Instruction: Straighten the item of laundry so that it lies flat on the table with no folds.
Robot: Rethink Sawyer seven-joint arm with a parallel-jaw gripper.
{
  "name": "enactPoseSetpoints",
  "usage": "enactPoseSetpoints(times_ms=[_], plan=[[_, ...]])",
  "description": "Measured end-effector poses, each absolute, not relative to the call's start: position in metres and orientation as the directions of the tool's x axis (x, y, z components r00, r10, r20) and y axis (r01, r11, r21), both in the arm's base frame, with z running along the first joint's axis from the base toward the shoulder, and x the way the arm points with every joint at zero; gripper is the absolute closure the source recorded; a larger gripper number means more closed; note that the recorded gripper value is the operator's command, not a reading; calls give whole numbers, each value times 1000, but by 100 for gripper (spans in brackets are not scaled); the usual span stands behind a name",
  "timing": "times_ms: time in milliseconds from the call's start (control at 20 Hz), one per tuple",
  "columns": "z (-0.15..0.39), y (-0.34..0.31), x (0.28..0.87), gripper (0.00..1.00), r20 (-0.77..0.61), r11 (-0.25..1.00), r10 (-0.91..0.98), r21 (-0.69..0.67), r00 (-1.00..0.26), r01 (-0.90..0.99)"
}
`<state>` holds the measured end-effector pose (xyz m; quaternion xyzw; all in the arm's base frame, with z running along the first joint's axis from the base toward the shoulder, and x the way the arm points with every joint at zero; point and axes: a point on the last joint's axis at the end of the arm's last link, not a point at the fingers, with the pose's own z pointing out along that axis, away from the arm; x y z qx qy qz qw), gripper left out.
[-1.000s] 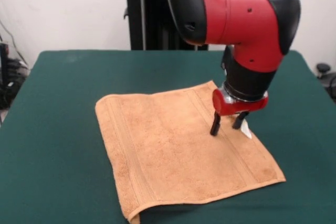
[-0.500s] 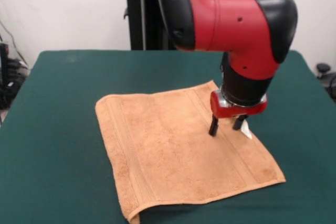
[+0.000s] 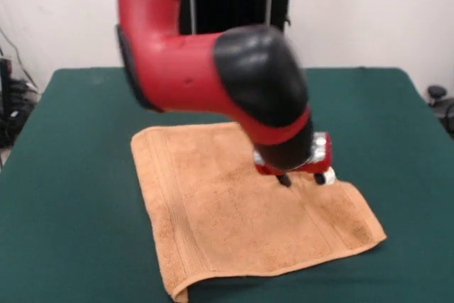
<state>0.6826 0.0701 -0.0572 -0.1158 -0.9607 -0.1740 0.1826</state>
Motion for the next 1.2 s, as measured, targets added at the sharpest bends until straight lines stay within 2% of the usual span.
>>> enactPoseSetpoints(times_ms=[100,300,600,1000,1200], plan=[[-61,59,685,0,434,871,191,339,-881,356],[-76,25,688,0,561,706,239,460,-793,539],[-101,-2,685,0,693,486,197,545,-694,683],[-118,-7,681,0,740,336,131,593,-660,732],[-118,-5,680,0,727,339,140,603,-673,722]])
